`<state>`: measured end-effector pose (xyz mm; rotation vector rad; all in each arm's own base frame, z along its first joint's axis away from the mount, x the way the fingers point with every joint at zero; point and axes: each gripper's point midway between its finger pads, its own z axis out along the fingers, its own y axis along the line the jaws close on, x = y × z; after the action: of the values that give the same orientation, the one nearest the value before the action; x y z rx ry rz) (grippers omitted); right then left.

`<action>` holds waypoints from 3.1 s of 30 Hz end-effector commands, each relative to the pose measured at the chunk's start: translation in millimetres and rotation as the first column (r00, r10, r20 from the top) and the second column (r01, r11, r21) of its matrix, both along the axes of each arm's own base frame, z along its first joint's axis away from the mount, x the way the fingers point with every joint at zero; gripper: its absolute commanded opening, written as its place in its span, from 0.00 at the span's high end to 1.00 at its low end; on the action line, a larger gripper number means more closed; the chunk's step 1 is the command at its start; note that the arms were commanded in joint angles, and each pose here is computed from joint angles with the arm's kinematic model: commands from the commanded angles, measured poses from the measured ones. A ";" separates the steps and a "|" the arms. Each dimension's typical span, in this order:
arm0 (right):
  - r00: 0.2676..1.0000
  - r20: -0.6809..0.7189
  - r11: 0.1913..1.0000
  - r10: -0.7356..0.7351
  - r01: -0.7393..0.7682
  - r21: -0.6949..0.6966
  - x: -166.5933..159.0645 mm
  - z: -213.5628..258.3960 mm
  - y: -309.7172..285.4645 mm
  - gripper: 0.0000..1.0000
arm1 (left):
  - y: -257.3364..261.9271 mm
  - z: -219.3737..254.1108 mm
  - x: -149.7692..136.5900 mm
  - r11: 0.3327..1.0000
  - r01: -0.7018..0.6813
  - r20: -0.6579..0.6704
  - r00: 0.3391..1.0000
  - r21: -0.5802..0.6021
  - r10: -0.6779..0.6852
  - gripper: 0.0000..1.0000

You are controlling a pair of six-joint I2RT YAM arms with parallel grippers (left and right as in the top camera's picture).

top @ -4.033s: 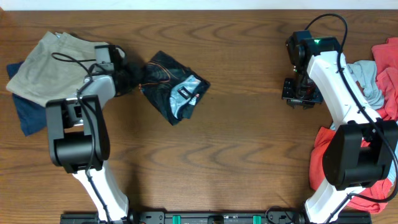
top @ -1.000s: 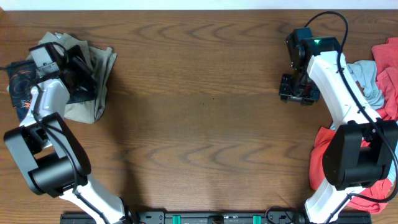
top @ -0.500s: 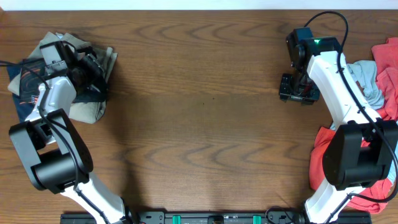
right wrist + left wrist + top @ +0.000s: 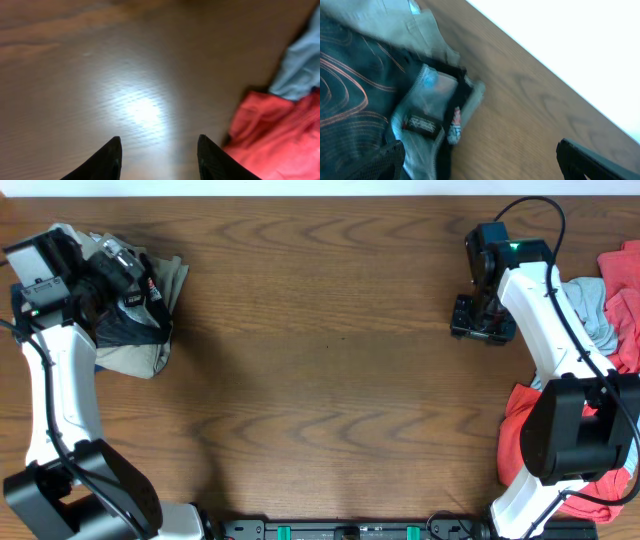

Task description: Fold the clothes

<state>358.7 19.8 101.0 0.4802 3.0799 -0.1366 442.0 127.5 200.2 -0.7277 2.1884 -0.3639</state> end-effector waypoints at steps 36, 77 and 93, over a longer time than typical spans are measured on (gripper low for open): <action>0.971 -0.236 0.939 0.040 0.045 0.341 -75.4 -4.4 -4.9 0.31 | -167.7 -73.1 -208.9 0.851 0.523 -0.831 0.457 -0.038 -0.318 0.02; 0.813 0.566 0.979 0.135 -0.198 0.052 -132.0 89.9 11.9 0.01 | -150.3 12.2 -252.3 0.913 0.309 -0.067 0.951 0.267 -0.302 0.02; 0.610 0.752 0.957 0.247 -0.273 -0.093 -140.2 100.1 0.8 0.01 | -150.3 12.2 -252.3 0.913 0.309 -0.067 0.951 0.267 -0.302 0.02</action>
<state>223.4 26.8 209.8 0.0917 2.3036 0.1527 189.7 -24.6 212.9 -0.2176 2.3207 -0.2067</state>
